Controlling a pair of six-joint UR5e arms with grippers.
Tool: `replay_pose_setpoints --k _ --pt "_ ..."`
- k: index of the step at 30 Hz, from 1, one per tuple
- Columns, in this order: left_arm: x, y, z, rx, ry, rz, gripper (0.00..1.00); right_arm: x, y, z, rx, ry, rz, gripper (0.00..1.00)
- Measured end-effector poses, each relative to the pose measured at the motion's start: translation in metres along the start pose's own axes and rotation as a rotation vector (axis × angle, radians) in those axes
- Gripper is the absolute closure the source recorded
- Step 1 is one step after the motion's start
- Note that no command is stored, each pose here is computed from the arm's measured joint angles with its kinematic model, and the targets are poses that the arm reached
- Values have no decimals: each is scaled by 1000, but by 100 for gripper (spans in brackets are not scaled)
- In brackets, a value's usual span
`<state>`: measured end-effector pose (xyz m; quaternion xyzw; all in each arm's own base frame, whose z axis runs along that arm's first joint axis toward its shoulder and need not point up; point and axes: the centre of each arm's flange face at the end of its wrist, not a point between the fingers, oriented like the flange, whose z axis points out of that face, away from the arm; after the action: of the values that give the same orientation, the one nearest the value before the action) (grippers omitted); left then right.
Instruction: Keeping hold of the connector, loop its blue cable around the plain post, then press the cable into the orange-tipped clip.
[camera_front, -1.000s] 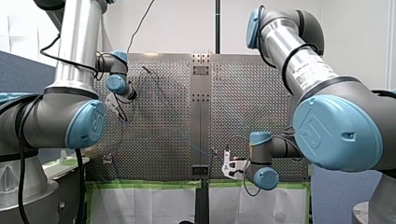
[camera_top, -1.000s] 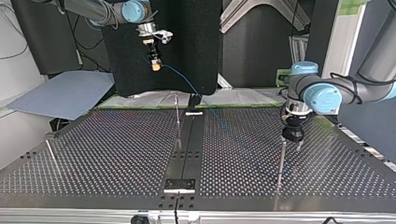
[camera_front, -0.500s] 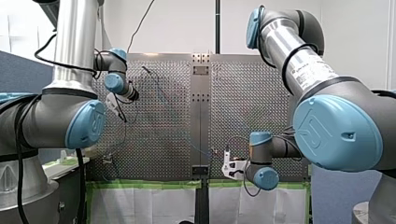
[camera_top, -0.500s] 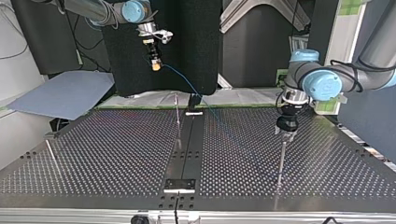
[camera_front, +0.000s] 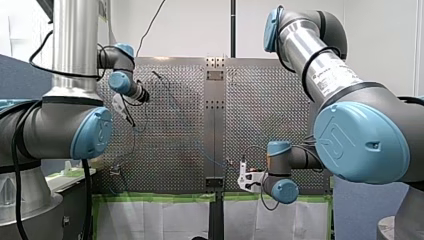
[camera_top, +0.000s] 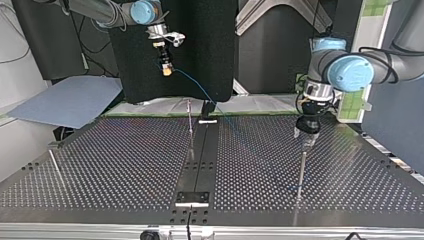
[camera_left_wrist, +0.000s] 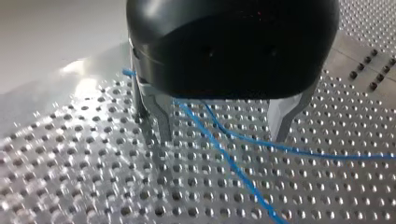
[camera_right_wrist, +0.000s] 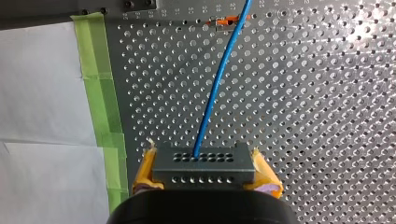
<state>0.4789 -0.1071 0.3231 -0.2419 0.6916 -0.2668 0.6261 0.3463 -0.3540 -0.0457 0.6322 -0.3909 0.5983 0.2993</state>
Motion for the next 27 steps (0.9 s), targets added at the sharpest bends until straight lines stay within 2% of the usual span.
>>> replay_pose_setpoints --k 9,14,19,27 --pt "-10 -14 -32 -2 -13 3 0 0 0 0 0 0 1 100" --pt "-31 -33 -42 9 -42 20 0 0 0 0 0 0 4 100" --pt "-62 -60 -53 18 -101 73 0 1 0 1 0 2 10 100" --pt "-111 -101 -78 5 -210 156 0 1 2 2 -2 2 15 100"
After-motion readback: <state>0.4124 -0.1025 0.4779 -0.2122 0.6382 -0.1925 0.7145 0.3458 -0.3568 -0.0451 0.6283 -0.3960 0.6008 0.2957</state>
